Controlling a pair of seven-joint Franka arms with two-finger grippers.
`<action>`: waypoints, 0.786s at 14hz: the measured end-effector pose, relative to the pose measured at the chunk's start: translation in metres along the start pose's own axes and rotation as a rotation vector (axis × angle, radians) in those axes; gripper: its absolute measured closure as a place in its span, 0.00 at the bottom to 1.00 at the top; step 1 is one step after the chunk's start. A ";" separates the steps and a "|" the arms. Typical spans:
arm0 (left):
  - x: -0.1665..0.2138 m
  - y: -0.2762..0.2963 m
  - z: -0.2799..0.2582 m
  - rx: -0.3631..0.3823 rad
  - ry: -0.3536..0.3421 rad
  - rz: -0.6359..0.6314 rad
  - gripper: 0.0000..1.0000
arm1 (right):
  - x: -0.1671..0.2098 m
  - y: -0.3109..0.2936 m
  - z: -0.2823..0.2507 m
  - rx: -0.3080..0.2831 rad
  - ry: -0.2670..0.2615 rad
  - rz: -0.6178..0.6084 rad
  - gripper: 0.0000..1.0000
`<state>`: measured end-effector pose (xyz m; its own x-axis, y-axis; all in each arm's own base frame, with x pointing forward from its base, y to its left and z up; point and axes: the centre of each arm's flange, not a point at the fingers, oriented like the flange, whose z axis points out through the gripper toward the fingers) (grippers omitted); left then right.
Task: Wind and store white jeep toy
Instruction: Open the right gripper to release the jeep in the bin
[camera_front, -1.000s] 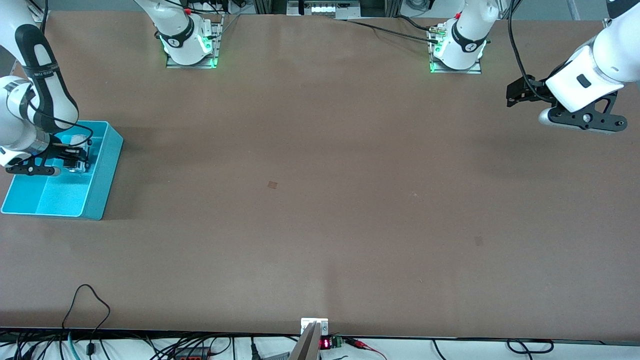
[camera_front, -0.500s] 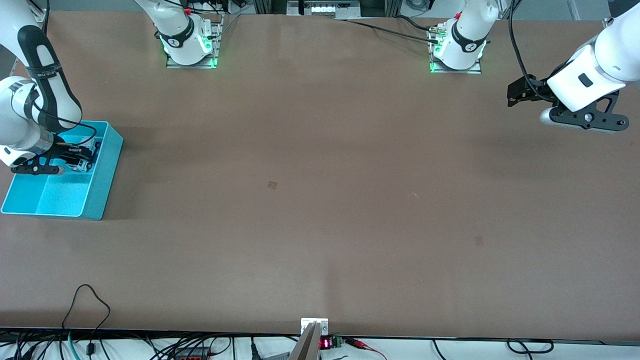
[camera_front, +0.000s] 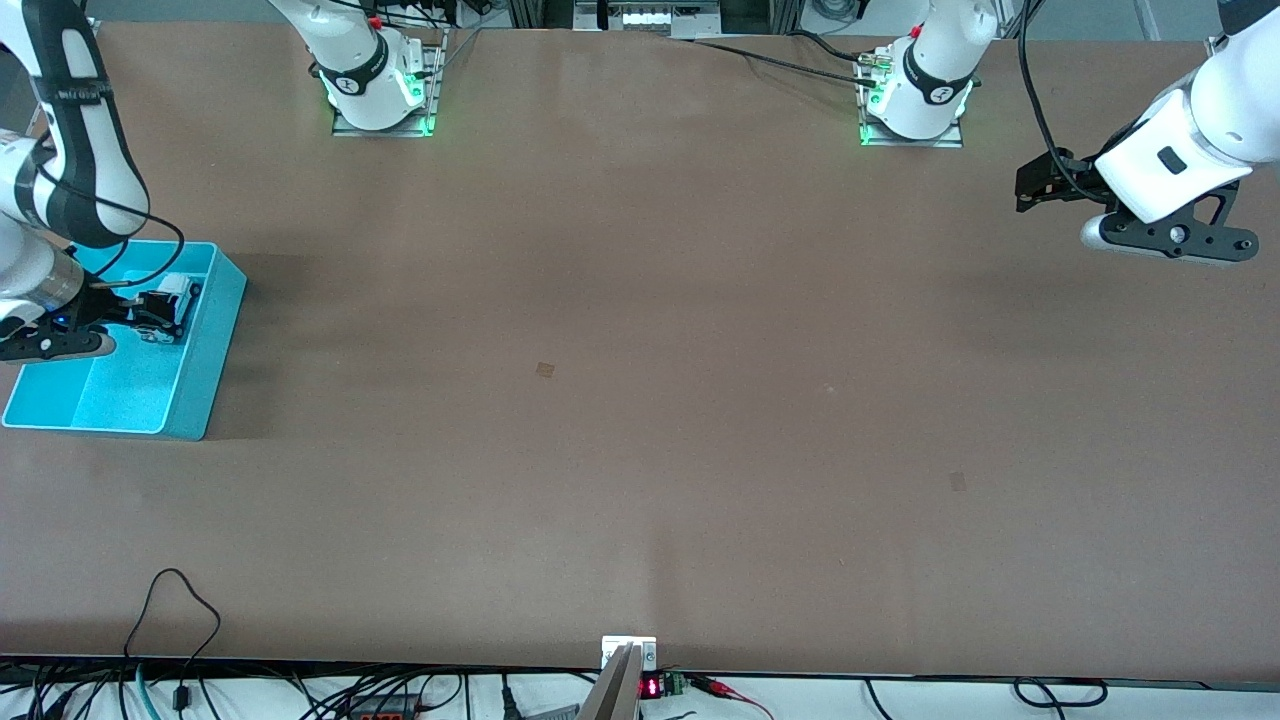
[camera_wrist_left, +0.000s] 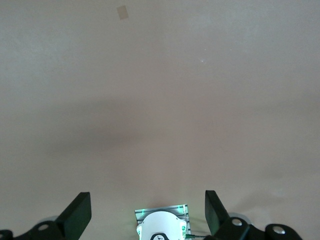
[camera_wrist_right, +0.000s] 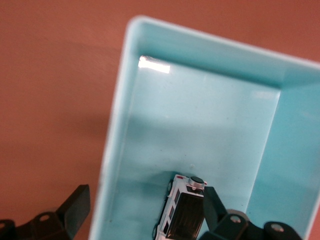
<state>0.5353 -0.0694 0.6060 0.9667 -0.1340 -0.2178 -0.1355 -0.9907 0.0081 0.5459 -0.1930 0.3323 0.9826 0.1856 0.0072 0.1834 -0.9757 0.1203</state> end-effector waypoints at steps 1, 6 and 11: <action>0.000 0.000 0.000 0.000 0.001 -0.001 0.00 | 0.004 -0.008 -0.016 -0.001 0.007 -0.015 0.00; 0.000 -0.004 -0.002 -0.001 0.005 -0.044 0.00 | 0.042 -0.052 -0.089 0.005 0.060 -0.094 0.00; 0.001 -0.045 -0.005 -0.016 0.036 -0.120 0.00 | 0.063 -0.102 -0.149 0.048 0.084 -0.118 0.00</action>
<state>0.5435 -0.0251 0.6104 0.9829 -0.0152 -0.1833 -0.0154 -0.9999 0.0003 0.5848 -0.0644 0.4684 0.9485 0.3065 0.0796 0.3007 -0.9506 0.0773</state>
